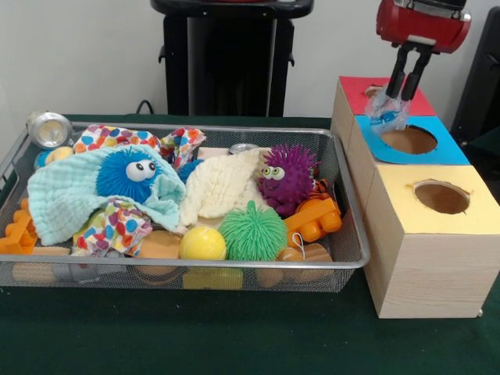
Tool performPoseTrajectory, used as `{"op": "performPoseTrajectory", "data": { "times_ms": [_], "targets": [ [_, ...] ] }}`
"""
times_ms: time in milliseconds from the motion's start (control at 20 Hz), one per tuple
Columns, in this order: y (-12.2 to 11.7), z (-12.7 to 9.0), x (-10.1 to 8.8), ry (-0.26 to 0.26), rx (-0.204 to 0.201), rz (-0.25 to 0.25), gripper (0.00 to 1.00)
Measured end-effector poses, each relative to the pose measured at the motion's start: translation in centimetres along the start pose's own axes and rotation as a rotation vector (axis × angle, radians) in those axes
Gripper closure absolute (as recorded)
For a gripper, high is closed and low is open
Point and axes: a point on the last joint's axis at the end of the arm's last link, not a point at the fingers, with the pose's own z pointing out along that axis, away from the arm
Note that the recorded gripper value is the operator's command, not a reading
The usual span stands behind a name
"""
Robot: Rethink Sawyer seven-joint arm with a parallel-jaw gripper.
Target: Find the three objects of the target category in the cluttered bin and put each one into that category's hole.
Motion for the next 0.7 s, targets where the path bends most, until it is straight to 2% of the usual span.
{"op": "performPoseTrajectory", "data": {
  "times_ms": [350,700],
  "targets": [
    [1.2,0.8,0.7,0.02,-0.002,0.045,1.0],
    [1.5,1.2,0.5,0.028,-0.011,0.076,1.0]
  ]
}}
